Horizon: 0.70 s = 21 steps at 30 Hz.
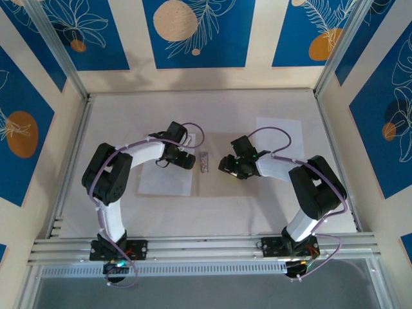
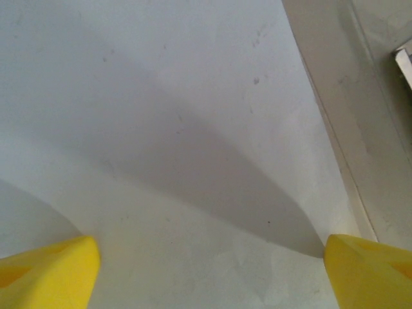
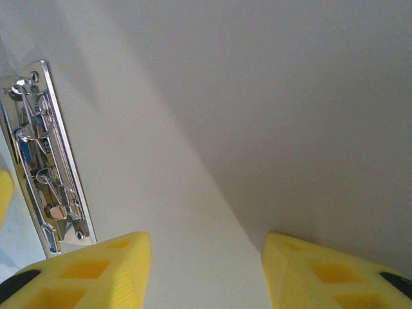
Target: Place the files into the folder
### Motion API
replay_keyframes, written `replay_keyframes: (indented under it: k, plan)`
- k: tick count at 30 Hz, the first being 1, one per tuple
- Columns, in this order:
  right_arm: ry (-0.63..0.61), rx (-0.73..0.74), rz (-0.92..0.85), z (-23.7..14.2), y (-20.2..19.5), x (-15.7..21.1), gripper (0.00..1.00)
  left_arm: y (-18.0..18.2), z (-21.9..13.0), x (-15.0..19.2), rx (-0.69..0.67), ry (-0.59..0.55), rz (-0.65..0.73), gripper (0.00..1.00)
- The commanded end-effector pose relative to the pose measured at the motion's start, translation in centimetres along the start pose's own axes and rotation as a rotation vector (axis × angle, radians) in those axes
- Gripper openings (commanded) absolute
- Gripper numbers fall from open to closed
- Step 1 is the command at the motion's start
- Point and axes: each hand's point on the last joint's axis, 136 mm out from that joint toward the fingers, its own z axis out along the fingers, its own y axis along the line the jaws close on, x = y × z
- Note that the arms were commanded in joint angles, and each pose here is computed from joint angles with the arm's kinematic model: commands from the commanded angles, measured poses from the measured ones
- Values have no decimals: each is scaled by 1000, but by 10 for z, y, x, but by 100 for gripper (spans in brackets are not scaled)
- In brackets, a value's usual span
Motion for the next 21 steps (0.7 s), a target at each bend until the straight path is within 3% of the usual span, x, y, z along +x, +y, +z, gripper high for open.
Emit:
replay_keyframes:
  k: [1, 10, 21]
  plan:
    - [57, 89, 35, 6, -25, 22, 51, 9, -2, 12, -34, 35, -70, 91]
    - [51, 93, 49, 5, -25, 22, 51, 34, -7, 11, -89, 21, -231, 92]
    - [46, 91, 51, 5, -22, 22, 51, 27, -11, 13, -43, 31, -175, 92]
